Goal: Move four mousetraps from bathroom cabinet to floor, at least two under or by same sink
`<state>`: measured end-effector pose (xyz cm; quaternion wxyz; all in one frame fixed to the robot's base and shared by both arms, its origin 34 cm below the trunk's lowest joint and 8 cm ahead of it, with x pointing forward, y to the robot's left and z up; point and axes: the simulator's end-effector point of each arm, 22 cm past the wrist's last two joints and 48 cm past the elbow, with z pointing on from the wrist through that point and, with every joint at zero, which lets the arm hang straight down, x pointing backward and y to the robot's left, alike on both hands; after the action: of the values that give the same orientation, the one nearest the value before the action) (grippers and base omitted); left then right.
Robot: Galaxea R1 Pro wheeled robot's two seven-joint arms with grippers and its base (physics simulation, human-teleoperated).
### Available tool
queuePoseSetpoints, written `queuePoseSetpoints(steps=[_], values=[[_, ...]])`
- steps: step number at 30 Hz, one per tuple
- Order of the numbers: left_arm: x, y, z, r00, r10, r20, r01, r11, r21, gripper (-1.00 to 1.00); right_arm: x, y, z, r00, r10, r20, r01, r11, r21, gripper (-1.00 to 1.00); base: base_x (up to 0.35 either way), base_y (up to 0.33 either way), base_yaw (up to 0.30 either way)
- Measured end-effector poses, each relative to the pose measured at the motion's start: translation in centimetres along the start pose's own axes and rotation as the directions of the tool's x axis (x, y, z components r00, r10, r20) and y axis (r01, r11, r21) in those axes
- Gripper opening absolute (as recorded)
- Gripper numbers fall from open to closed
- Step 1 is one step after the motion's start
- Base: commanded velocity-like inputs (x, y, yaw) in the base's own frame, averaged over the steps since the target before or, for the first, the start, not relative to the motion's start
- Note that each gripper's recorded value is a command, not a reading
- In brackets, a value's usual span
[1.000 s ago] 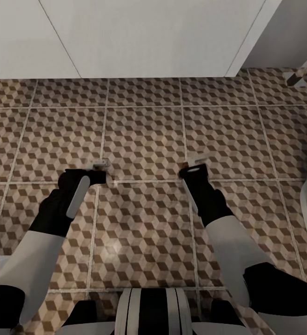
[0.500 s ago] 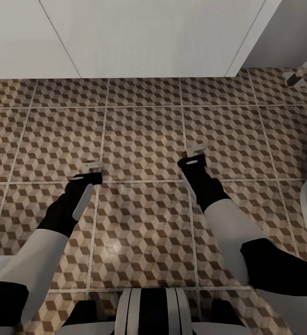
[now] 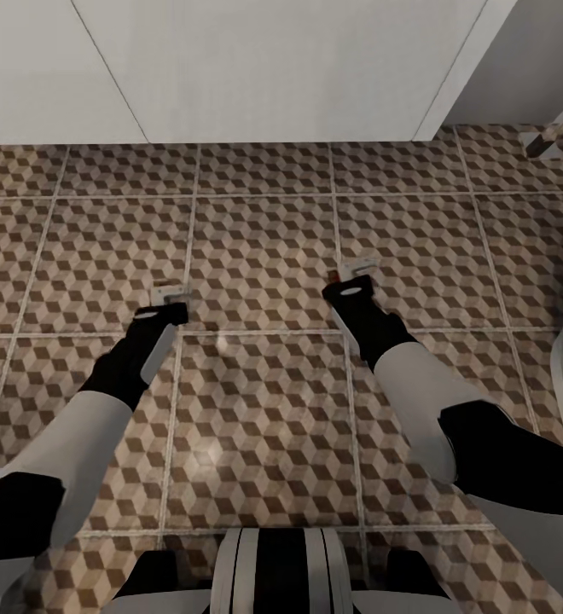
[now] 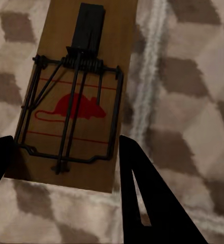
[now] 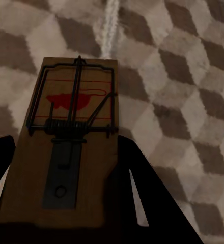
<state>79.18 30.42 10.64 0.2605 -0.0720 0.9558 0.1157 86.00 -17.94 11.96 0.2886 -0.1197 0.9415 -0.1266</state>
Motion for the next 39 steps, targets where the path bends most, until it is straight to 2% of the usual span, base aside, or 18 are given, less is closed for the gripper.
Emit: queuePoseSetpoints(steps=[2,5,8,12,13,16,19,26,33,39], values=[[-1.3,0.1,-0.2,0.999,-0.004,0.033,0.004,1.0,0.017,-1.0,-0.2,0.6,0.0,1.0,0.005,0.015,-0.005,1.0,-0.026,-1.0,0.0,0.0,0.0],[-4.7,-0.7,-1.3,0.994,-0.012,0.113,0.005,0.998,0.055,-1.0,-0.3,1.1,0.0,1.0,0.007,0.023,-0.006,0.999,-0.047,-1.0,0.0,0.0,0.0],[-6.2,-1.2,-2.1,0.988,0.006,0.153,-0.016,0.998,0.063,-1.0,-0.4,1.2,0.0,1.0,0.008,0.026,-0.006,0.999,-0.053,-1.0,0.0,0.0,0.0],[-7.4,0.5,-2.4,0.977,0.078,0.196,-0.072,0.997,-0.037,-1.0,-0.4,1.3,0.0,1.0,0.008,0.03,-0.006,0.998,-0.056,-1.0,0.0,0.0,0.0],[-7.9,1.3,-2.6,0.971,0.113,0.213,-0.096,0.992,-0.085,-1.0,-0.5,1.3,0.0,0.999,0.008,0.031,-0.007,0.998,-0.056,-1.0,0.0,0.0,0.0],[-8.7,2.1,-2.9,0.959,0.159,0.236,-0.129,0.982,-0.138,-1.0,-0.5,1.3,0.0,0.999,0.009,0.032,-0.007,0.998,-0.056,-1.0,0.0,0.0,0.0],[-9.1,2.4,-3.1,0.953,0.178,0.244,-0.141,0.977,-0.16,-1.0,-0.5,1.3,0.0,0.999,0.009,0.032,-0.007,0.998,-0.056,-1.0,0.0,0.0,0.0],[-8.8,2.3,-3.2,0.953,0.181,0.243,-0.146,0.977,-0.158,-1.0,-0.5,1.3,0.0,0.999,0.009,0.033,-0.007,0.998,-0.056,-1.0,0.0,0.0,0.0],[-8.4,0.6,-3.2,0.956,0.17,0.239,-0.147,0.983,-0.113,-1.0,-0.5,1.3,0.0,0.999,0.009,0.034,-0.007,0.998,-0.057,-1.0,0.0,0.0,0.0],[-7.8,-2.9,-3.1,0.958,0.164,0.234,-0.18,0.983,0.046,-1.0,-0.6,1.3,0.0,0.999,0.008,0.037,-0.006,0.998,-0.057,-1.0,0.0,0.0,0.0]])
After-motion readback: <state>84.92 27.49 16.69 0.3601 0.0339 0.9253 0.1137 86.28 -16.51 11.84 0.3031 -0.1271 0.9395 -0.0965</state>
